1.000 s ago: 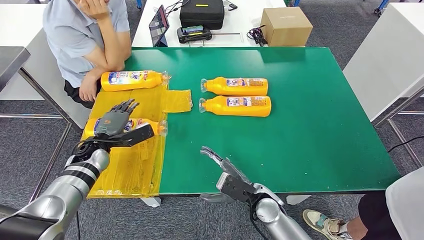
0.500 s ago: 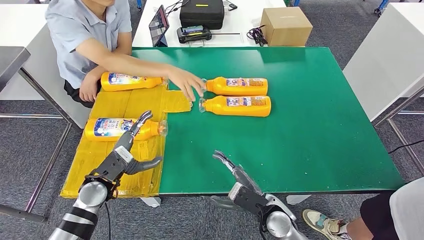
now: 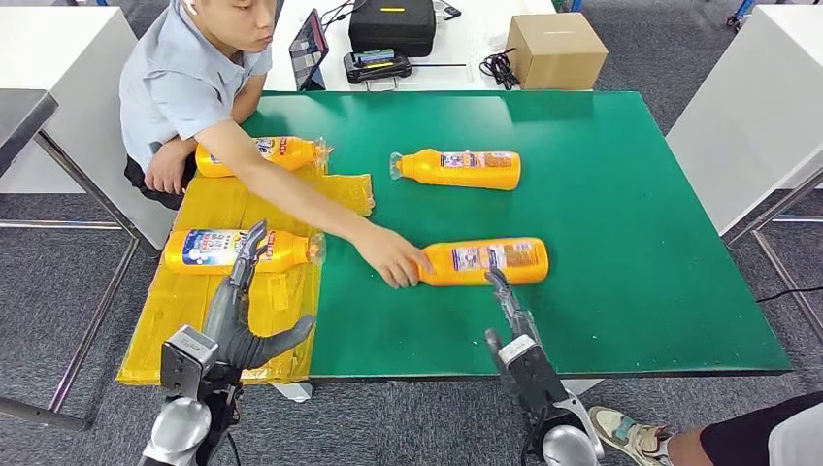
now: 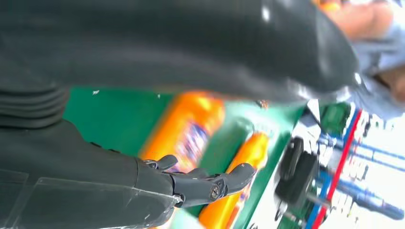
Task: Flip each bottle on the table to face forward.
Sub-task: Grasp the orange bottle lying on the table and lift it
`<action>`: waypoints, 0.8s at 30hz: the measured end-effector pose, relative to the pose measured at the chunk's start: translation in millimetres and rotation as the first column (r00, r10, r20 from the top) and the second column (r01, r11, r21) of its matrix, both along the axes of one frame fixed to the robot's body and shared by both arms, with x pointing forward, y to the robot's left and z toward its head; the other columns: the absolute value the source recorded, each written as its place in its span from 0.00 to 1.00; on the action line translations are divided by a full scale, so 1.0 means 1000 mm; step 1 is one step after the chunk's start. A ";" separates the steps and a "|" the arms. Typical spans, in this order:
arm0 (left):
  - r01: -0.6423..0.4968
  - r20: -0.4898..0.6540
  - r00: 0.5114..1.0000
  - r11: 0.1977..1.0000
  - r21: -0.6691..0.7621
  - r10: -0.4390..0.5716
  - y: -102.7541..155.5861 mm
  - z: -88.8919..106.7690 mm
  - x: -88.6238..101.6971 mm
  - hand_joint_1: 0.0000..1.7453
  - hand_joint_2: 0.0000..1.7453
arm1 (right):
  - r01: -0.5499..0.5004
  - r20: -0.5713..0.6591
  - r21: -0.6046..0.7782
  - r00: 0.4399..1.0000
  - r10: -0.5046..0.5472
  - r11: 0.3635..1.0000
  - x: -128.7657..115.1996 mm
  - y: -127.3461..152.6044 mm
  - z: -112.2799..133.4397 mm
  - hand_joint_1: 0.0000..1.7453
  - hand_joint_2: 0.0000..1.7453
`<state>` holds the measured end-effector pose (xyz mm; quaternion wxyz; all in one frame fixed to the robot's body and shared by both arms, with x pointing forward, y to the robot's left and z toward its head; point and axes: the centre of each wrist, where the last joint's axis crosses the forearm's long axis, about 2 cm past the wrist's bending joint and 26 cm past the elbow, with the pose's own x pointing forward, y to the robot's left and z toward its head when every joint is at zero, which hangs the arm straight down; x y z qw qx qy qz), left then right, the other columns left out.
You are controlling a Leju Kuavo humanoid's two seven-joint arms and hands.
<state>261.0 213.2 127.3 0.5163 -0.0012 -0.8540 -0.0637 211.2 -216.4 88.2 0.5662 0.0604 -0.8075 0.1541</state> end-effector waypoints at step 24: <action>0.158 0.088 0.986 0.968 -0.197 -0.142 -0.063 0.014 -0.046 0.00 1.00 | 0.532 0.445 -0.474 0.832 -0.331 0.701 -0.024 -0.034 0.022 0.00 1.00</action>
